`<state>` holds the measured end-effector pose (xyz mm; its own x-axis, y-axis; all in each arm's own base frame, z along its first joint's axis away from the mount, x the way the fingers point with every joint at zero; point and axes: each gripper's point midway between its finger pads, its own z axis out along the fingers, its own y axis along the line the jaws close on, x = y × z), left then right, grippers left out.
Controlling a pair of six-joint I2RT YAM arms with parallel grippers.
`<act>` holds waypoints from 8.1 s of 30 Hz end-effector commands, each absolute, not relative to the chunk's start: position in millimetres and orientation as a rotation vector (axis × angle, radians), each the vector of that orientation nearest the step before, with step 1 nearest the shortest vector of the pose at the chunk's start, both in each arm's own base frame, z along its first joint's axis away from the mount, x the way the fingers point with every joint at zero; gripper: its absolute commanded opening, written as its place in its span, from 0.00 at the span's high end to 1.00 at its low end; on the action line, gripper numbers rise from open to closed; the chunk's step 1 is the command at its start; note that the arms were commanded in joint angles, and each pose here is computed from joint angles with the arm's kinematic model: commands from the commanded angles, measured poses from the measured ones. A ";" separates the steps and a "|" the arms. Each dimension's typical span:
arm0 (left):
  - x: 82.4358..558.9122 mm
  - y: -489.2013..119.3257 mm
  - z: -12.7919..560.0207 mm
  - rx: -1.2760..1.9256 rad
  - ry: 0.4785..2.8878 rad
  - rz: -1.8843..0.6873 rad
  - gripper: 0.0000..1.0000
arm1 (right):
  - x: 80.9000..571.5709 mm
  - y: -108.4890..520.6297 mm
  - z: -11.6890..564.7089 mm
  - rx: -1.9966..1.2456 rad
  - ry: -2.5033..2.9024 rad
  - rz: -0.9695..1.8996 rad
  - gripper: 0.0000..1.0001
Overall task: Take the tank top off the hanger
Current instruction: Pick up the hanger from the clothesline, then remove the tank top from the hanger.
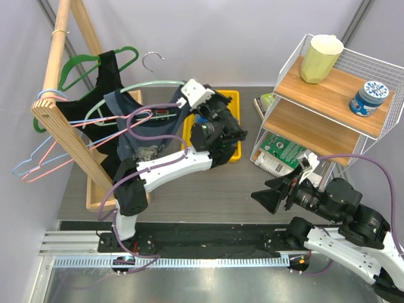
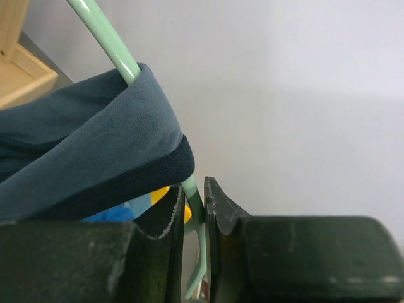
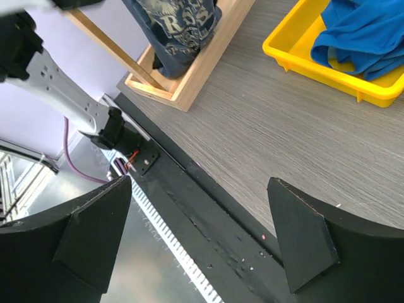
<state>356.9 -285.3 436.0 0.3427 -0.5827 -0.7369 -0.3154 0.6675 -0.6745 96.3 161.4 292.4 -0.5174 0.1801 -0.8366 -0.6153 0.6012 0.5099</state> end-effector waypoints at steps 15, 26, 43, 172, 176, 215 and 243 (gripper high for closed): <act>257.3 -329.7 514.5 -0.592 1.337 -0.842 1.00 | 101.8 160.9 304.7 -0.306 1.829 1.042 0.06; 204.3 -366.4 499.2 -0.021 1.571 -1.043 1.00 | 108.6 185.2 317.5 -0.432 1.809 1.043 0.06; 73.6 -326.9 463.7 0.551 1.594 -1.510 1.00 | 130.2 226.5 431.7 -0.615 1.595 1.034 0.06; 287.8 -260.5 512.9 0.164 1.654 -0.272 1.00 | 4.4 61.5 404.5 -0.623 1.391 1.043 0.99; 288.7 -254.1 491.7 0.153 1.698 -0.255 1.00 | -3.8 44.6 425.7 -0.557 1.288 1.068 0.99; 240.7 -294.2 328.8 0.305 1.953 -0.583 0.99 | 202.1 221.9 385.3 -0.224 1.633 0.832 0.99; 184.4 -288.5 457.0 0.192 1.709 -1.122 0.26 | 103.8 191.7 355.9 -0.597 1.565 1.042 0.99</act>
<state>175.6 -285.7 444.3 -0.4384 -0.2723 -0.8566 0.6442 0.5694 -0.5107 122.6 188.5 323.5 -0.3308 0.0745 -0.9408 -0.7422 0.5951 0.3081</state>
